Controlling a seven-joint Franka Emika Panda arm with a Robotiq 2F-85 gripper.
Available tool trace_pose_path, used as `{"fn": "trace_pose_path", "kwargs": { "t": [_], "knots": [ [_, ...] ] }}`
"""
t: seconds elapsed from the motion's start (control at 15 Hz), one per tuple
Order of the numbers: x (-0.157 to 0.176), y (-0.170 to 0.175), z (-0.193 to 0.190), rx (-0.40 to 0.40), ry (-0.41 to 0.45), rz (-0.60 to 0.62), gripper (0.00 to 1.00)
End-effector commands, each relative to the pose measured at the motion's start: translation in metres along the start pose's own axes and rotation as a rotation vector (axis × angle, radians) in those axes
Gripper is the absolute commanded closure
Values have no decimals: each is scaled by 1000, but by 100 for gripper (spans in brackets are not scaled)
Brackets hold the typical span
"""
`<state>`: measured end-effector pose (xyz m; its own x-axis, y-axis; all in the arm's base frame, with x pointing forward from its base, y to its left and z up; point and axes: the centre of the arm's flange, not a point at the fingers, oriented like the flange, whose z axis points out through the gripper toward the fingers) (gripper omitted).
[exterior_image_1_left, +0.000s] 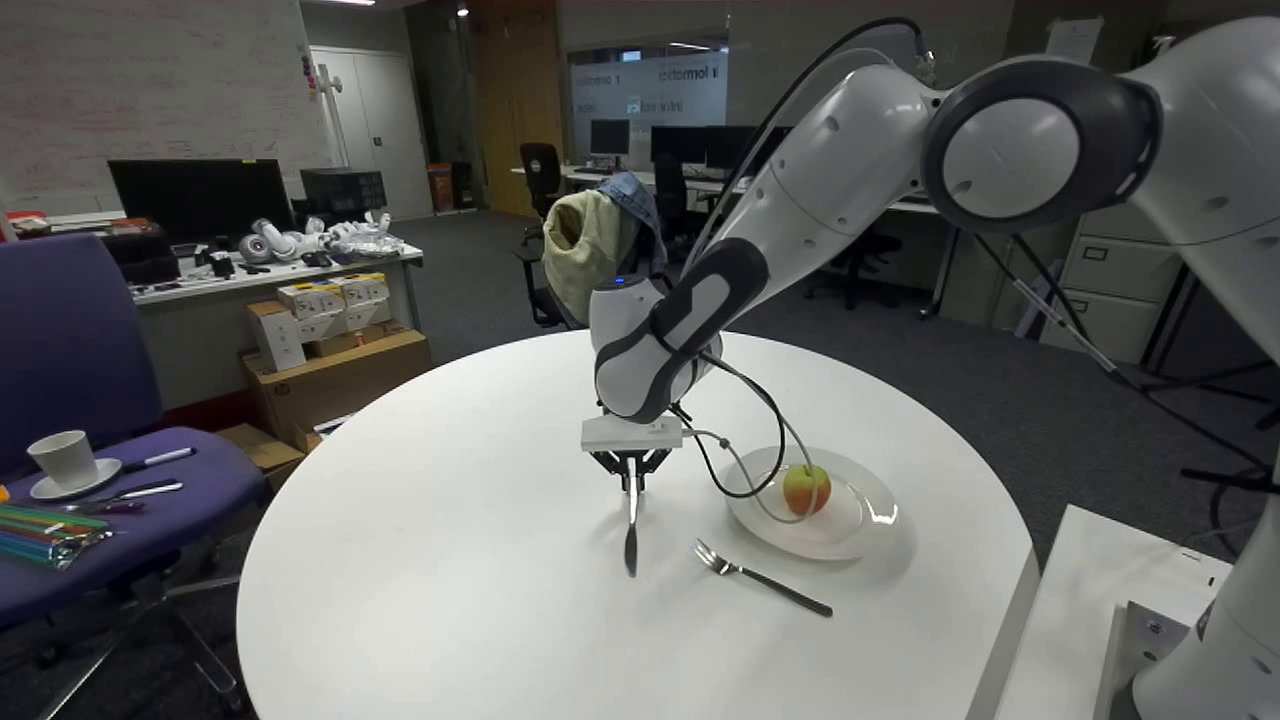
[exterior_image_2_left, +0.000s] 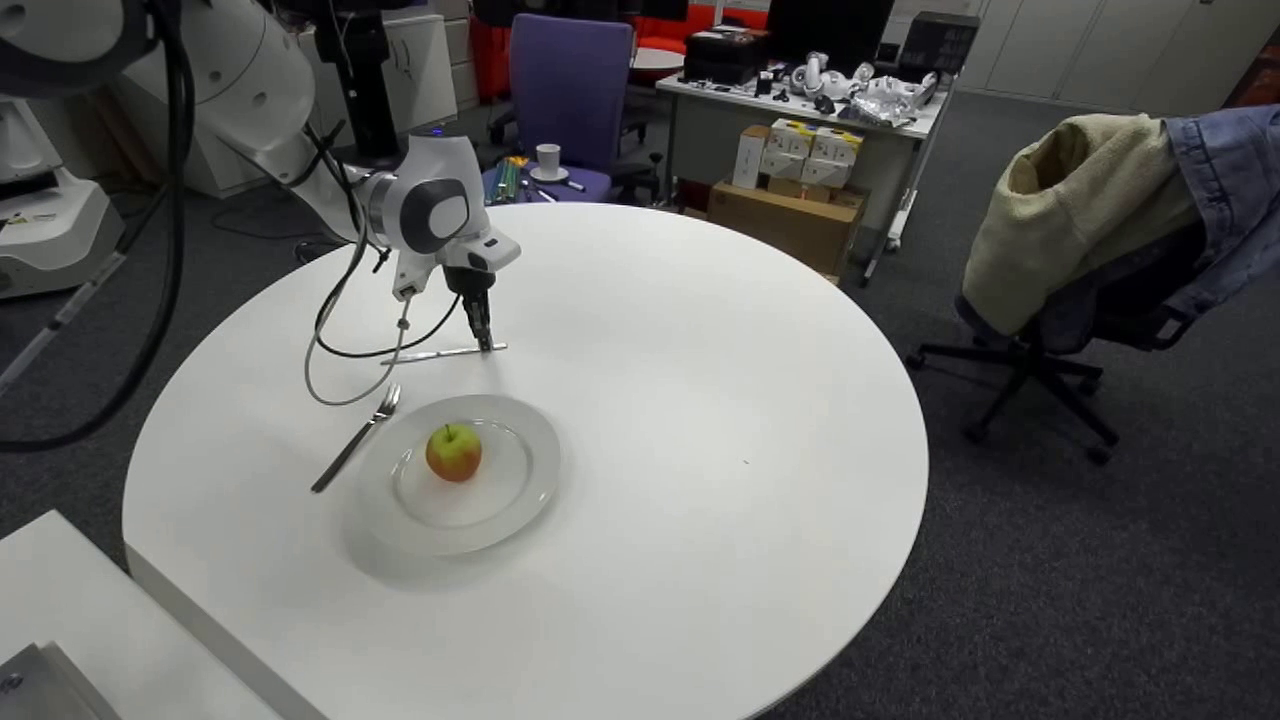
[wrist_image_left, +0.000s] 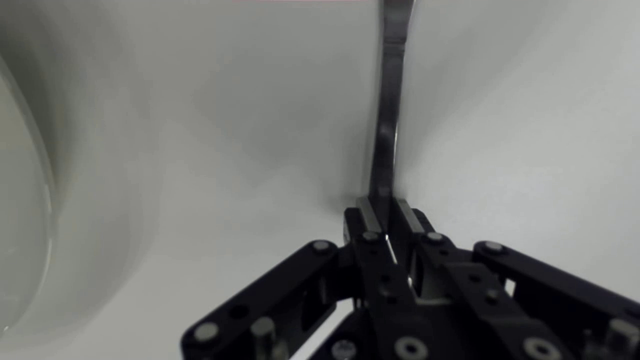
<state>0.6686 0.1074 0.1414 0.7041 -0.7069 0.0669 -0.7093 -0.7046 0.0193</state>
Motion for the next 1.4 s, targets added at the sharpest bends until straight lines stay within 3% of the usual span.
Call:
{"fn": "trace_pose_path", "kwargs": {
  "t": [0.0, 0.87, 1.33],
  "knots": [
    [5, -2, 0, -5, 23, 22, 94],
    [20, 9, -16, 13, 41, 79, 97],
    [37, 17, -33, 75, 50, 146, 97]
  ]
}}
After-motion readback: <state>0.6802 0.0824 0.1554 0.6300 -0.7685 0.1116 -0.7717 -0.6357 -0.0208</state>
